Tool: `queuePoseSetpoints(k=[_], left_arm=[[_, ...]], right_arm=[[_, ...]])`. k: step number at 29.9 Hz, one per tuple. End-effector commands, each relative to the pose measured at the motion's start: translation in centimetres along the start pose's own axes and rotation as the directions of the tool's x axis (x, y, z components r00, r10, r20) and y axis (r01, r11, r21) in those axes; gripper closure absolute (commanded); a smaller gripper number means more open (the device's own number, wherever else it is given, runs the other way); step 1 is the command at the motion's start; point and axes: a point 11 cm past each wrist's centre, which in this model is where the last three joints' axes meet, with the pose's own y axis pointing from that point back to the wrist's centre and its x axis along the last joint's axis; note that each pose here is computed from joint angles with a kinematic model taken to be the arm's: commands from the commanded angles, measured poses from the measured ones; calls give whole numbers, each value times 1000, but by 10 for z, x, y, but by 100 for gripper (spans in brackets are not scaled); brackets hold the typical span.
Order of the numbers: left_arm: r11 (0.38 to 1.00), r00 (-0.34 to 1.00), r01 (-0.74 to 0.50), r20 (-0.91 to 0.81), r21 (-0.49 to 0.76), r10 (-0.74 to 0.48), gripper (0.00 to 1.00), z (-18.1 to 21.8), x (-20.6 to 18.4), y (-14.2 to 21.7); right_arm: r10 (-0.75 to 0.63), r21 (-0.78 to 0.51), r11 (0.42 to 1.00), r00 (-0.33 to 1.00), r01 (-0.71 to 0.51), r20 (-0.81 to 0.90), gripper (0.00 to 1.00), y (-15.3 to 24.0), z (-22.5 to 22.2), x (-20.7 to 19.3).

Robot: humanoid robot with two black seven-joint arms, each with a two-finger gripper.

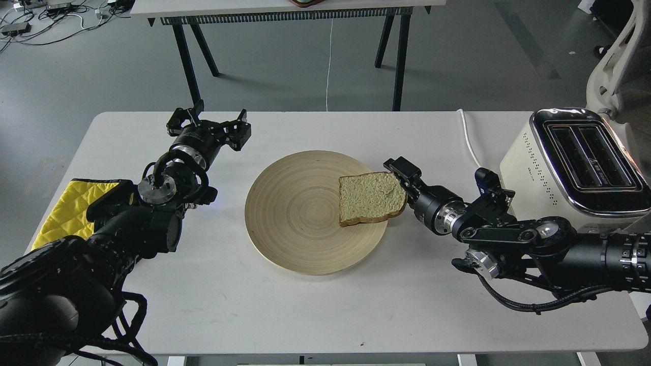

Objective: Put bread in toaster with right arm
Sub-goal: 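Lower the open right gripper to the bread slice edge on the plate, then close the right gripper on the bread slice and lift it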

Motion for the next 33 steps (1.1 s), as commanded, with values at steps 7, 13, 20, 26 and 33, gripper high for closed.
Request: queuePoseSetpoints(k=[7,13,20,26,33], left_arm=[[1000,1000,0,0,0,0,0,0,0,0],[1000,1000,0,0,0,0,0,0,0,0],[1000,1000,0,-1,-1,0,0,0,0,0],[1000,1000,0,0,0,0,0,0,0,0],[1000,1000,0,0,0,0,0,0,0,0]], right_arm=[[-22,-31,999,1000,22,1,42,3,11,-8],[-30,-34,999,1000,30,1,67,4,11,-10],[-29,-27,999,1000,29,5,79,4,9,-9],[-34,-1,999,999,34,27,83,4,0,-13],[-13,48,999,997,9,73,88,0,-19,-8]])
